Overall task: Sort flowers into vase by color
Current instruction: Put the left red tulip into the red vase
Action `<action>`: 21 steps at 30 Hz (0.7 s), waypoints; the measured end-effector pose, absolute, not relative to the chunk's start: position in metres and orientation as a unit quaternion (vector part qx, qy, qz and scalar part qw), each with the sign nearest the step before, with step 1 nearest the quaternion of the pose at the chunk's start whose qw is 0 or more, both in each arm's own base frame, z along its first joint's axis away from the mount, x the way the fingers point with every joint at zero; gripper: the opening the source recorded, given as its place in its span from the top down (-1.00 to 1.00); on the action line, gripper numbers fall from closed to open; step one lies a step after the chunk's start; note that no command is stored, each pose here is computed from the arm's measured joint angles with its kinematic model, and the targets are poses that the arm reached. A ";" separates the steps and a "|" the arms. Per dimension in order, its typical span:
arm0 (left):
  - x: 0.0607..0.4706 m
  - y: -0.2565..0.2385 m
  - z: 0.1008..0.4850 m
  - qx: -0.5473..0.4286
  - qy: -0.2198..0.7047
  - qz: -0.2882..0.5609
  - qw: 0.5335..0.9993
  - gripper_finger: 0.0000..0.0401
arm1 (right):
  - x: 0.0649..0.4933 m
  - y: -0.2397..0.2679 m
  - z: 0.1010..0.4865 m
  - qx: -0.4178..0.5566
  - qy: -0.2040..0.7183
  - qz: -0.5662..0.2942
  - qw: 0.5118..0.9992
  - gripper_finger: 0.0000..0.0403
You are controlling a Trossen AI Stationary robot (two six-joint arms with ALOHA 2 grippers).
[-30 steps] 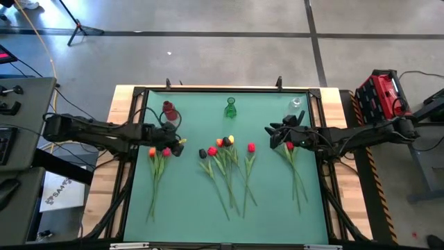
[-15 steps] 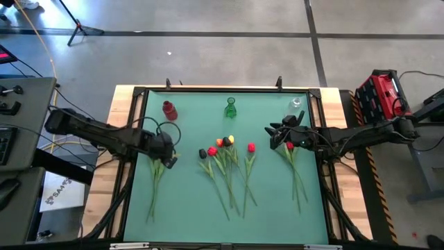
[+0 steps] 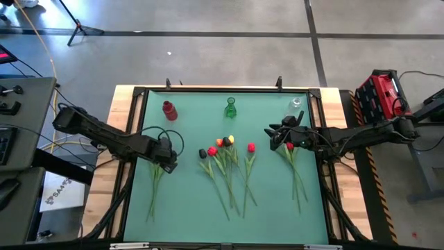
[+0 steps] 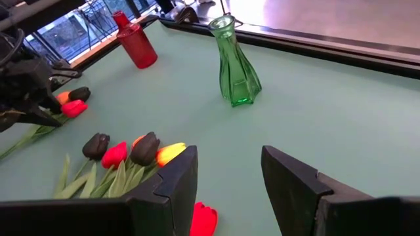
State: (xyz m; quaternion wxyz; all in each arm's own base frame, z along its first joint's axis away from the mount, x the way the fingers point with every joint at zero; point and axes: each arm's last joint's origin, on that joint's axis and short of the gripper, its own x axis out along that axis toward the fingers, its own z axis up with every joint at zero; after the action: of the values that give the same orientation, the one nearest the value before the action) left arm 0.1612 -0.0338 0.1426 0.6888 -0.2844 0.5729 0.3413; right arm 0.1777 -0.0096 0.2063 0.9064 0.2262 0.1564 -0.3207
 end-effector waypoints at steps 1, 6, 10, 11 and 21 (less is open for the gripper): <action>0.162 -0.034 0.142 -0.285 0.572 0.339 0.691 0.29 | 0.178 -0.010 0.206 0.227 0.156 -0.321 0.906 0.21; 0.166 -0.036 0.140 -0.285 0.571 0.327 0.697 0.50 | 0.178 -0.009 0.206 0.231 0.157 -0.316 0.906 0.21; 0.166 -0.036 0.139 -0.272 0.579 0.321 0.699 0.71 | 0.178 -0.009 0.206 0.240 0.159 -0.310 0.906 0.21; 0.167 -0.035 0.139 -0.270 0.580 0.318 0.700 0.76 | 0.178 -0.009 0.206 0.241 0.160 -0.308 0.907 0.21; 0.175 -0.034 0.163 -0.284 0.531 0.299 0.740 0.96 | 0.178 -0.008 0.206 0.241 0.162 -0.303 0.908 0.21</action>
State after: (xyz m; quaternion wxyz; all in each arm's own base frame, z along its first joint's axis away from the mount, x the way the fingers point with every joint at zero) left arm 0.1749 -0.0338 0.1632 0.7401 -0.2844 0.5309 0.2993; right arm 0.1782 -0.0084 0.2058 0.9076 0.2413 0.1623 -0.3029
